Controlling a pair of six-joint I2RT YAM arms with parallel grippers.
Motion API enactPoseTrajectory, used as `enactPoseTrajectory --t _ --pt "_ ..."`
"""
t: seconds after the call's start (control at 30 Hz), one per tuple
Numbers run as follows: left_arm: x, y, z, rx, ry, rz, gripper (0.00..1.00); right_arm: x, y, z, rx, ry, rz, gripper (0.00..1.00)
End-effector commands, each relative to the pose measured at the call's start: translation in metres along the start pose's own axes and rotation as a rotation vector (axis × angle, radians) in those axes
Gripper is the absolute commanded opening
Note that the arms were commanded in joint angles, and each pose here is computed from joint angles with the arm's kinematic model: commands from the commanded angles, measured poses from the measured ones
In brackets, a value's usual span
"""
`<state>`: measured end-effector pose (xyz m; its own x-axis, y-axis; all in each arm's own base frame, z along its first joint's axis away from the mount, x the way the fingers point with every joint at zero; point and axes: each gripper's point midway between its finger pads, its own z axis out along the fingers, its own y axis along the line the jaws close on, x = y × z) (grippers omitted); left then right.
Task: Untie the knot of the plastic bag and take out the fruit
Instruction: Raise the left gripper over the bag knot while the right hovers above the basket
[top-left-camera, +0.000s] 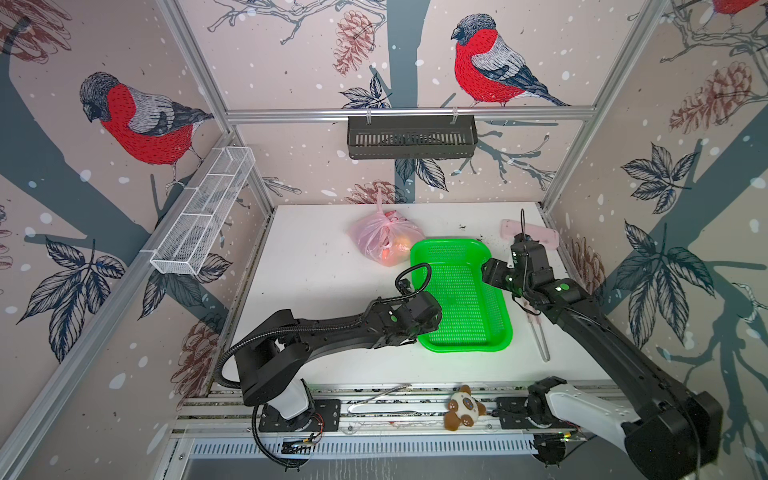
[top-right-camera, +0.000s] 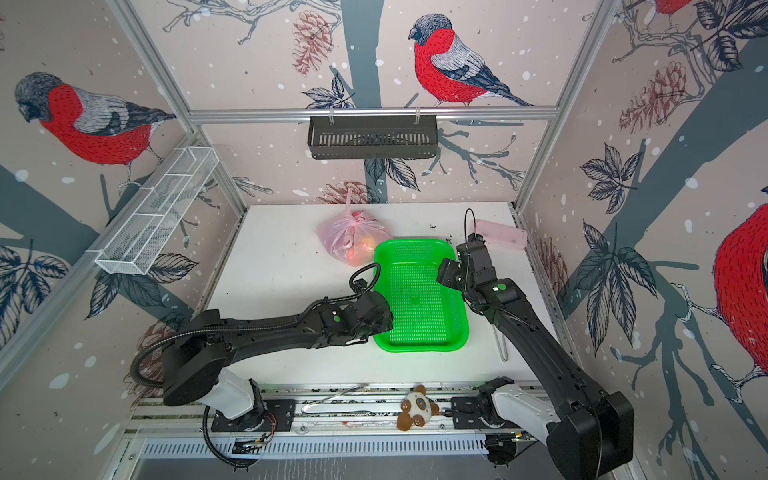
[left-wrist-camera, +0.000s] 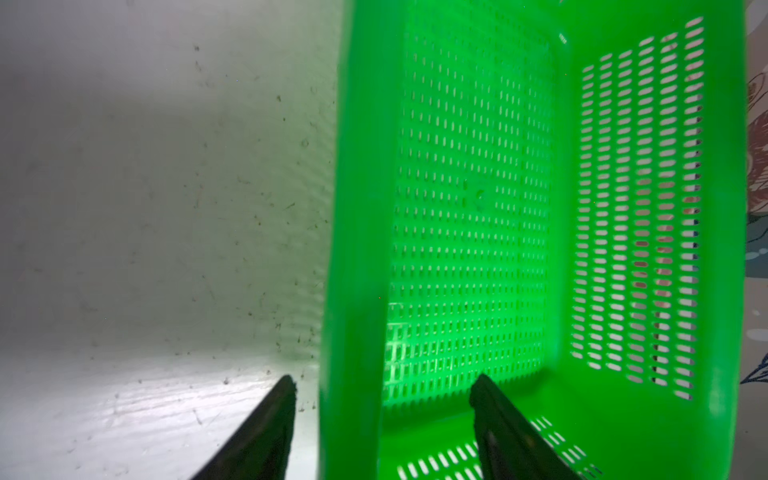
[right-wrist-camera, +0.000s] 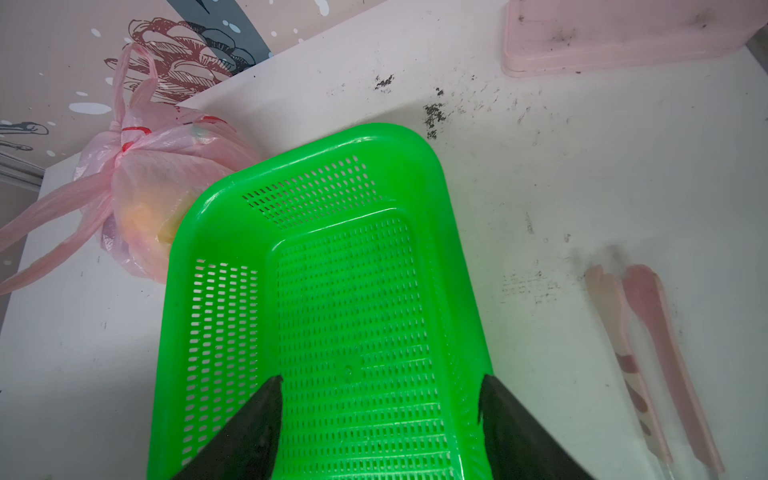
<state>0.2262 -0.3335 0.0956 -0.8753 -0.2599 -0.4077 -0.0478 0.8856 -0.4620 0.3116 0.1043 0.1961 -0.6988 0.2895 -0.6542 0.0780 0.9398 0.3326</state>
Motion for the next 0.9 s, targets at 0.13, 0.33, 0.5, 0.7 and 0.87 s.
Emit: enactPoseTrajectory --t 0.13,0.33,0.5,0.7,0.87 --pt "-0.071 0.002 -0.054 -0.141 -0.209 0.124 0.86 -0.012 0.024 -0.008 -0.015 -0.07 -0.01 0.76" --pt "-0.158 0.023 -0.091 -0.139 -0.345 0.126 0.95 -0.012 0.036 -0.014 -0.031 -0.115 -0.036 0.76" --pt "-0.237 0.041 -0.095 -0.116 -0.444 0.172 0.96 -0.006 0.039 -0.011 -0.056 -0.145 -0.04 0.76" --pt "-0.3 0.063 -0.054 -0.119 -0.454 0.196 0.96 -0.003 0.044 -0.003 -0.076 -0.15 -0.035 0.75" --pt "-0.338 0.074 -0.021 -0.113 -0.469 0.172 0.96 -0.002 0.049 0.0 -0.087 -0.148 -0.041 0.74"
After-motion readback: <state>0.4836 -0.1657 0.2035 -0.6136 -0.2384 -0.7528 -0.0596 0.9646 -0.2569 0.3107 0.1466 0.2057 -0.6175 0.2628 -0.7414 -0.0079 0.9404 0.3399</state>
